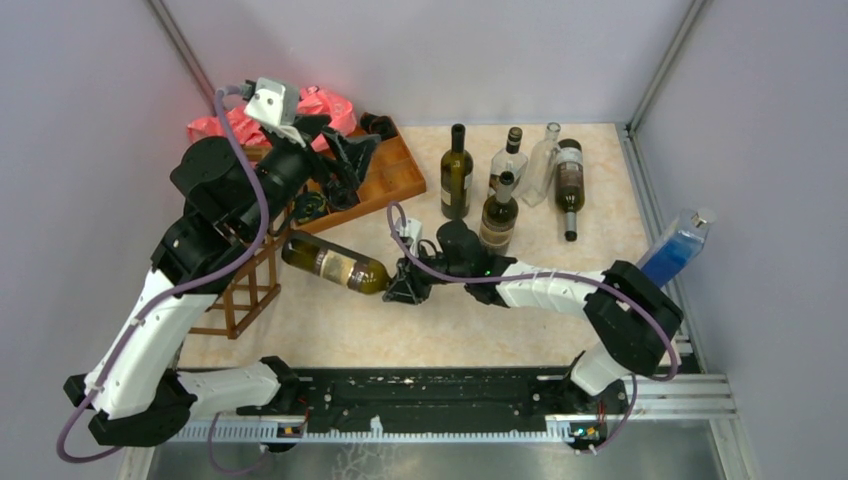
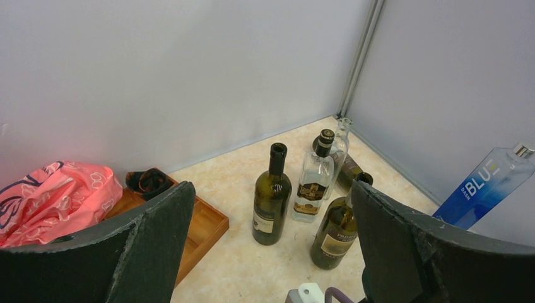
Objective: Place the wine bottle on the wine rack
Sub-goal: Place the wine bottle in the wine rack.
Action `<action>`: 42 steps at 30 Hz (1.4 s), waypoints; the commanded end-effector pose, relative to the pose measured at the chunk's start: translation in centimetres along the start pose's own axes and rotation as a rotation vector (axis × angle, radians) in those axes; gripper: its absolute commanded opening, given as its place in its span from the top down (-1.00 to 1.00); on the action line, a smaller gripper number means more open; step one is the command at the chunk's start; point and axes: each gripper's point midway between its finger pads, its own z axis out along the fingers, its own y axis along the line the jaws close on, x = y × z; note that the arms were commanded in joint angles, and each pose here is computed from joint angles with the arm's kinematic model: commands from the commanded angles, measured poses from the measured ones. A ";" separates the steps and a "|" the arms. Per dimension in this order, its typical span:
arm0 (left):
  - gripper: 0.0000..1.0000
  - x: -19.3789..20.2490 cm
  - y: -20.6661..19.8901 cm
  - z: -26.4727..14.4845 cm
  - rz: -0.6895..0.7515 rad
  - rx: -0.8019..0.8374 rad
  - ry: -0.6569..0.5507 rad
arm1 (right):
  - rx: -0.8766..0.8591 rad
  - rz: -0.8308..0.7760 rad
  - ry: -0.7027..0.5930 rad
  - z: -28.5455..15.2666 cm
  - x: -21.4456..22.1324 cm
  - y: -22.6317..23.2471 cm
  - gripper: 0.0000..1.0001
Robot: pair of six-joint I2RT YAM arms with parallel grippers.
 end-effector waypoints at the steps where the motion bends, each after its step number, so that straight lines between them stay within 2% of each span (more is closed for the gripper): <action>1: -0.98 -2.2 0.2 -0.6 0.019 -0.011 -0.046 | -0.085 -0.158 -0.215 0.7 -6.0 2.6 1.00; 15: -0.97 -3.9 1.0 -1.2 0.094 -0.038 -0.071 | -0.129 -0.159 -0.250 4.6 -6.4 3.7 1.00; 29: -0.97 -3.4 1.5 -1.6 0.131 -0.054 -0.041 | -0.113 -0.079 -0.147 8.4 -4.6 2.6 1.00; 42: -0.97 -2.7 1.4 -1.4 0.134 -0.049 -0.027 | -0.125 -0.023 -0.077 9.2 -2.5 2.3 1.00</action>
